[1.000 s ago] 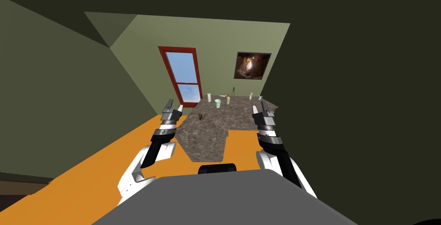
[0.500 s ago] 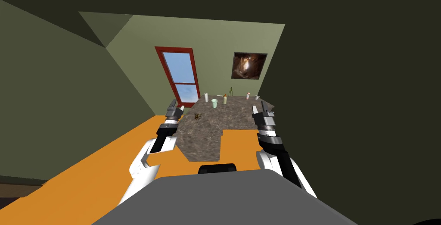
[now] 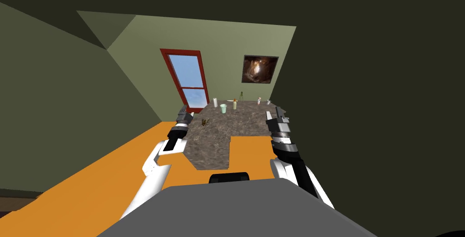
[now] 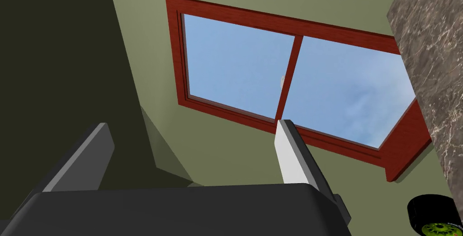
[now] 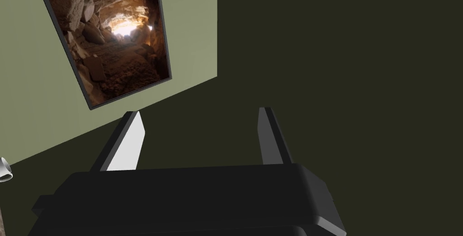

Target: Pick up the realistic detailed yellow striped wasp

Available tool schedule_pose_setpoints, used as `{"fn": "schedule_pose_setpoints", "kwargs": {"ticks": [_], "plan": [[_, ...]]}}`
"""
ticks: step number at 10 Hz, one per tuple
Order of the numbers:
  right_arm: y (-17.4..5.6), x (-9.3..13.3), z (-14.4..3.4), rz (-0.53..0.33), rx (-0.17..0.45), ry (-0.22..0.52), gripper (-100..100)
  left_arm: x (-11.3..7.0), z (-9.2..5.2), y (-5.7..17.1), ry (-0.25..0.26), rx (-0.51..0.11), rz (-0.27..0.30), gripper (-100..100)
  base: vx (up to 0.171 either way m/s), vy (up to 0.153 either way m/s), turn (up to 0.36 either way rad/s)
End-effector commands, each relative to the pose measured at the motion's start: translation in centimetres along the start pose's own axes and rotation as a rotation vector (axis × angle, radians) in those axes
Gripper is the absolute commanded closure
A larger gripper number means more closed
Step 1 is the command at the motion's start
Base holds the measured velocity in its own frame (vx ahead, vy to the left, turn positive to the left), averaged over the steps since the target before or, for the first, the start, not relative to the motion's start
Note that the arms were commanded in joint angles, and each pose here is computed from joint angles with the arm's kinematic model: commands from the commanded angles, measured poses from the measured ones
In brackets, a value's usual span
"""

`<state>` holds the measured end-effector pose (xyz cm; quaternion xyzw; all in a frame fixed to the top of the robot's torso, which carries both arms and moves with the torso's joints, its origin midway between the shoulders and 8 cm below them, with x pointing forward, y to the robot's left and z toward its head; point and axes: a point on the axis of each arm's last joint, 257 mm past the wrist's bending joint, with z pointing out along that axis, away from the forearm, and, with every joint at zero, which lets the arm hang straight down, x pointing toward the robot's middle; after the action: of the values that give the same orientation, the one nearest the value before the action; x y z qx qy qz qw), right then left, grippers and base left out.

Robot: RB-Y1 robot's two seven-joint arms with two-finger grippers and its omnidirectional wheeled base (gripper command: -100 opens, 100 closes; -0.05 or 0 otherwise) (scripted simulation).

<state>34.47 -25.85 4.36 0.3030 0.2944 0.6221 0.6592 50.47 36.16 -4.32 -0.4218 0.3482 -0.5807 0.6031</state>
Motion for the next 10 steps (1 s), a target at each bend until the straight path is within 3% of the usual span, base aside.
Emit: {"fn": "schedule_pose_setpoints", "kwargs": {"ticks": [1,2,3,4,5,6,7,8,9,10], "plan": [[0.0,0.0,0.0,0.000,0.000,0.000,0,-0.9,0.7,1.8,-0.027,-0.043,-0.016,-100,-0.018,-0.078,-0.013],[0.0,0.0,0.0,0.000,0.000,0.000,0,-0.9,0.7,1.9,-0.028,-0.046,-0.016,-100,-0.009,-0.034,0.000],[0.0,0.0,0.0,0.000,0.000,0.000,0,-2.2,1.9,2.8,-0.063,-0.079,-0.038,-100,-0.012,-0.052,-0.030],[0.0,0.0,0.0,0.000,0.000,0.000,0,-2.5,1.7,3.8,-0.070,-0.097,-0.039,-100,-0.014,-0.061,-0.017],[0.0,0.0,0.0,0.000,0.000,0.000,0,-3.6,2.9,4.5,-0.098,-0.118,-0.059,-100,-0.013,-0.083,-0.029],[0.0,0.0,0.0,0.000,0.000,0.000,0,-4.0,2.7,5.5,-0.114,-0.145,-0.064,-100,-0.005,-0.074,-0.010],[0.0,0.0,0.0,0.000,0.000,0.000,0,-5.1,3.9,5.8,-0.142,-0.158,-0.083,-100,-0.015,-0.089,-0.027],[0.0,0.0,0.0,0.000,0.000,0.000,0,-5.8,3.5,7.3,-0.169,-0.198,-0.091,-100,-0.014,-0.070,-0.013],[0.0,0.0,0.0,0.000,0.000,0.000,0,-6.8,4.4,7.1,-0.200,-0.202,-0.110,-100,-0.010,-0.070,-0.032],[0.0,0.0,0.0,0.000,0.000,0.000,0,-7.3,4.3,8.5,-0.221,-0.236,-0.120,-100,-0.008,-0.060,-0.013]]}}
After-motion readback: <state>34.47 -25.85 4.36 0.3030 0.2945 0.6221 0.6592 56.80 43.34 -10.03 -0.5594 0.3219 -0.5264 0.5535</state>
